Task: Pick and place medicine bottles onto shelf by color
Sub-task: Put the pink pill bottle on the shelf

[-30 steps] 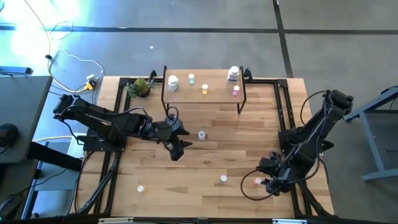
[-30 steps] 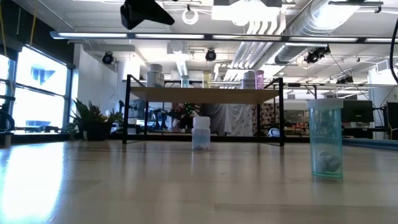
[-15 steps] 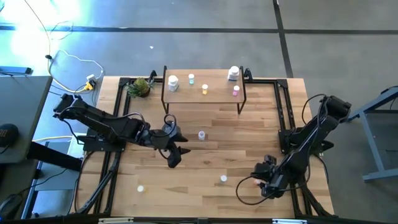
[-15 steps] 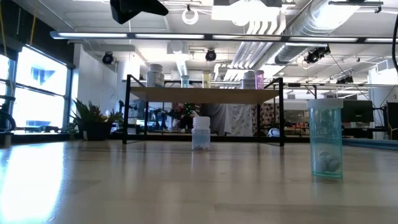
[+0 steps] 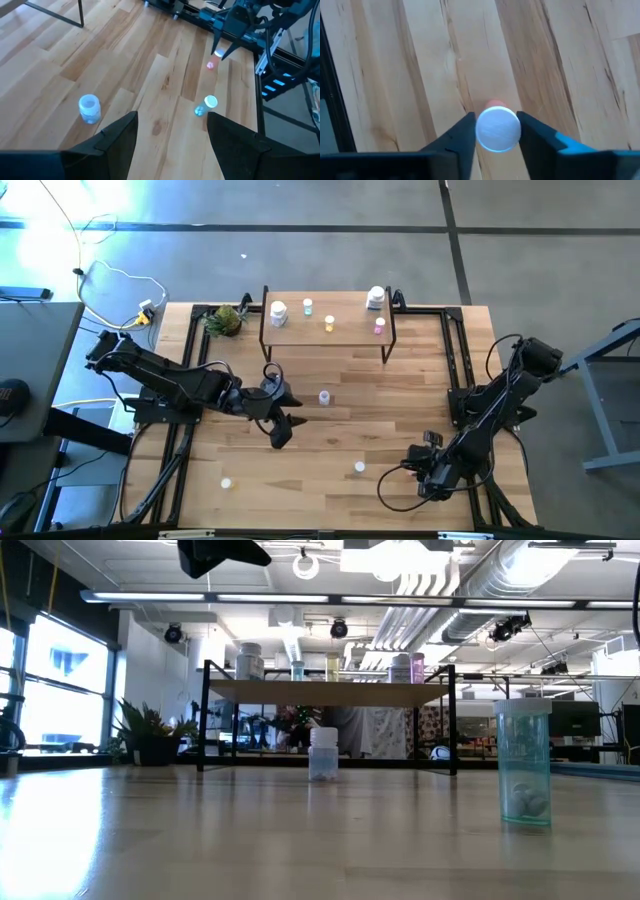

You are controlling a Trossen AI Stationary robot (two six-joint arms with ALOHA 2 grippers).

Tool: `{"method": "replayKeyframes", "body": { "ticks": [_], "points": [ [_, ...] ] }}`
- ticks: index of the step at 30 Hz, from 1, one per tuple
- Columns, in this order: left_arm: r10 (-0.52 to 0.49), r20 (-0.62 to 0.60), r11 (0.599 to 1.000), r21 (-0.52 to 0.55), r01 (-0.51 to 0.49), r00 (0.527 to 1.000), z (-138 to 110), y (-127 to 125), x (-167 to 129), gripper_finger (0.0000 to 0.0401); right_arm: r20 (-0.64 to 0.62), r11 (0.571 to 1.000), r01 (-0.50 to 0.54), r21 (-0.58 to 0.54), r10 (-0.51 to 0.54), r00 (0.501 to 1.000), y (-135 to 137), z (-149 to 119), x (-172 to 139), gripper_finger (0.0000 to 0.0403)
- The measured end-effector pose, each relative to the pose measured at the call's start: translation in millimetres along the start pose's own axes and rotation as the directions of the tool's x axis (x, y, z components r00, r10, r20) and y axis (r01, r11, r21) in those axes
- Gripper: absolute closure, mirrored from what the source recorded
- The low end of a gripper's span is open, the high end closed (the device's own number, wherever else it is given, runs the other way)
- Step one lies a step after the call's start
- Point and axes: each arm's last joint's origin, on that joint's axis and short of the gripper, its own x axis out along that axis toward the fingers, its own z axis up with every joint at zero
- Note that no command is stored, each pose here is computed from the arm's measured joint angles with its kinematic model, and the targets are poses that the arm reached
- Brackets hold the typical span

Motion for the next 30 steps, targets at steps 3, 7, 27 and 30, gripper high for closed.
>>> {"method": "replayKeyframes", "body": {
  "ticks": [3, 7, 27, 30],
  "points": [
    [0.006, 0.003, 1.0, 0.0, -0.006, 1.0, 0, 0, 0, 0.0174, 0.003, 1.0, -0.007, 0.002, 0.007, 1.0, 1, 1, -1, 0.0309],
    [0.038, -0.012, 0.999, -0.002, -0.038, 0.999, 1, 7, 2, 0.0174, 0.019, 0.999, -0.04, -0.004, 0.04, 0.999, 9, 6, -8, 0.0318],
    [0.136, -0.028, 0.984, 0.124, -0.131, 0.99, 32, 68, 6, 0.0174, 0.163, 0.996, 0.034, -0.084, -0.02, 0.986, -18, 127, -64, 0.03],
    [0.147, -0.022, 0.981, 0.133, -0.143, 0.989, 36, 77, 4, 0.0174, 0.198, 0.994, 0.056, -0.095, -0.036, 0.979, -34, 151, -75, 0.0299]
  ]
}}
